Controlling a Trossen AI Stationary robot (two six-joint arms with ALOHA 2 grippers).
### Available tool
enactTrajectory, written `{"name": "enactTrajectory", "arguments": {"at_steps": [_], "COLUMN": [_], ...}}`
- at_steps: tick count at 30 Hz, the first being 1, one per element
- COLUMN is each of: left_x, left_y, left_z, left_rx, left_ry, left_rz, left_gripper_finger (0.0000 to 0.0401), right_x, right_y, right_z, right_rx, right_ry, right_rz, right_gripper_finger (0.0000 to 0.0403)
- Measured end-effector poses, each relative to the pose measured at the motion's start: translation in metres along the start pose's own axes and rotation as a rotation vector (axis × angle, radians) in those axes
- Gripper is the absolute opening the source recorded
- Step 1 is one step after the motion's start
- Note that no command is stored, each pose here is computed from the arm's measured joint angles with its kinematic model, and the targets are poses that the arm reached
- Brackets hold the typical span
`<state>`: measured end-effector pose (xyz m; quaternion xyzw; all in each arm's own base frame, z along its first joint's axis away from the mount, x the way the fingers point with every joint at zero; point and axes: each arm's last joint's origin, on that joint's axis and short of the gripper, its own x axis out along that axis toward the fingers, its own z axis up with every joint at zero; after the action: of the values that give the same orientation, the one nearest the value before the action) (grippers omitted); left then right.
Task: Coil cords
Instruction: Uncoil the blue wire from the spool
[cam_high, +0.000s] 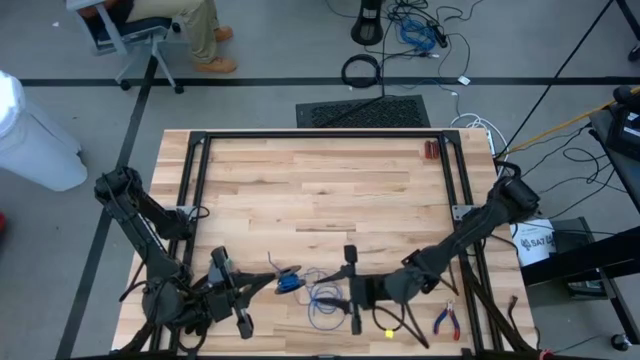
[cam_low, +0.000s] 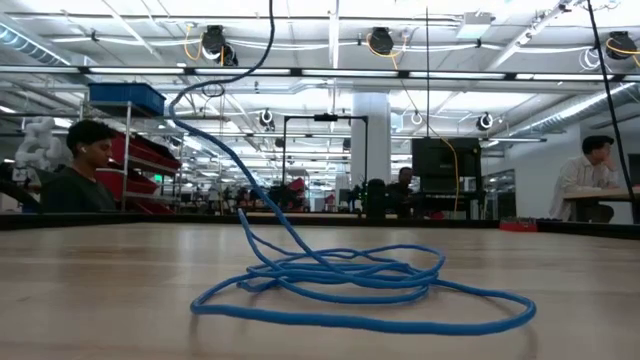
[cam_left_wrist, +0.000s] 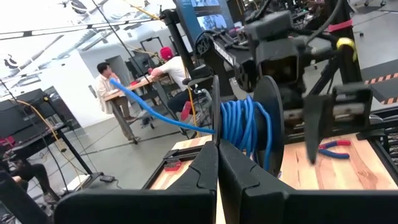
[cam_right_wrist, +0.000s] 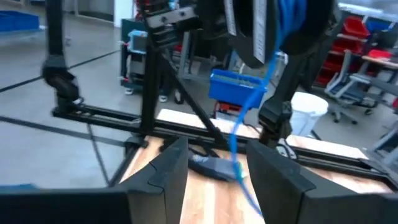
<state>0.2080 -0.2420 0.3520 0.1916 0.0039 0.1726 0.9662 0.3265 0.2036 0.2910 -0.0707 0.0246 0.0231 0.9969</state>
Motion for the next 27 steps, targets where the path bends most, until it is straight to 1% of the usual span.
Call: {"name": "enactTrajectory", "arguments": {"at_steps": [5,9,12,18,19,22,27], "left_x": [0.000,0.000,0.000,0.001,0.001,0.001,0.001], "left_y": [0.000,0.000,0.000,0.000,0.000,0.000,-0.001], "left_z": [0.000,0.000,0.000,0.000,0.000,-0.001,-0.002], "left_rx": [0.001,0.003,0.003,0.004,0.004,0.009,0.031], "left_ry": [0.000,0.000,0.000,0.000,0.000,0.001,0.005], "left_rz": [-0.001,-0.002,-0.002,-0.001,0.000,-0.001,-0.008], "left_gripper_finger": [0.0002,0.0002,0.0002,0.0002,0.0002,0.0002,0.0002], "right_x": [0.009,0.014,0.015,0.014,0.013,0.011,0.000], "right_y": [-0.003,-0.006,-0.006,-0.003,-0.003,0.000,0.003], "right_z": [-0.006,-0.012,-0.014,-0.012,-0.011,-0.010,-0.001], "right_rx": [-0.004,-0.009,-0.010,-0.025,-0.027,-0.030,-0.030], "right_ry": [-0.014,-0.003,0.002,-0.014,-0.016,-0.012,-0.021], "right_rz": [-0.042,-0.055,-0.057,-0.051,-0.052,-0.072,-0.150], "right_gripper_finger": [0.0144,0.0125,0.0097,0.0014,0.0007,0.0007,0.0002]}}
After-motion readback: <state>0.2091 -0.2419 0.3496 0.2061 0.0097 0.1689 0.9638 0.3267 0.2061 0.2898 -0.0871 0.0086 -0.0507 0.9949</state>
